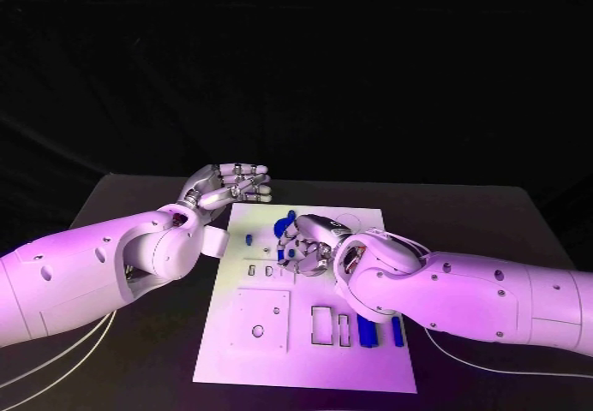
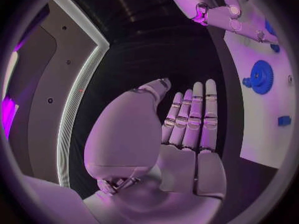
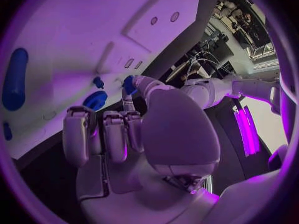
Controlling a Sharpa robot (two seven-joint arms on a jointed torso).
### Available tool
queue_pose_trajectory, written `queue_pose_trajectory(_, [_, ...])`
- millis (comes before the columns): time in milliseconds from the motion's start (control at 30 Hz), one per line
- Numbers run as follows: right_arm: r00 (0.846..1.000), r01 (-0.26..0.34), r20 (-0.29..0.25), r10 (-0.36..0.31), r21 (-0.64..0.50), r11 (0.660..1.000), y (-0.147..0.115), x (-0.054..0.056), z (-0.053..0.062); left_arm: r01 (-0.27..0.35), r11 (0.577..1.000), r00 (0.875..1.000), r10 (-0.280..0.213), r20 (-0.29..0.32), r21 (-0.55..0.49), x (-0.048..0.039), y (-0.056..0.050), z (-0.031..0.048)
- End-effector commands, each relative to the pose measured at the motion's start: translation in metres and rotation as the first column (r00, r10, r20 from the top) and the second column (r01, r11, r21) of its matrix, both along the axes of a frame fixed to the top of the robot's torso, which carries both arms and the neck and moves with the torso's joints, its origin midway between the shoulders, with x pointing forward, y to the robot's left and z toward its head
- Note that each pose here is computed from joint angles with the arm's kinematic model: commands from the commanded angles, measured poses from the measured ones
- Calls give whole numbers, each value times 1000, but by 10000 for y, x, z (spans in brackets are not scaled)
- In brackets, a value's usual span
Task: Assemble the parts on the task board
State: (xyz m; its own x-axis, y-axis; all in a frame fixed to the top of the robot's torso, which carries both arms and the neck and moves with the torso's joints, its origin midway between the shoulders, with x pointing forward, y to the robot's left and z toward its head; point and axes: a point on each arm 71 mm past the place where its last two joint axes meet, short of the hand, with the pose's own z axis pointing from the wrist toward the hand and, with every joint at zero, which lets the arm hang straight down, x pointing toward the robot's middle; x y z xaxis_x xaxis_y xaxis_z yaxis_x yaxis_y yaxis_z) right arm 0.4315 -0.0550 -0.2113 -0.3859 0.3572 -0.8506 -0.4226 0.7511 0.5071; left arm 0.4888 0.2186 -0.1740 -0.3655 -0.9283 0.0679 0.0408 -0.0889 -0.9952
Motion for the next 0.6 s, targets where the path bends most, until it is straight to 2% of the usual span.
queue_pose_trajectory(33, [999,-18,41,22,-75,997,42,-17,-58,20,1000,1000,-20,1,-11,-6,-31,8])
queue_pose_trajectory(600, [998,-31,52,36,-103,994,107,-55,-185,20,1000,1000,-20,0,-10,-1,-30,5])
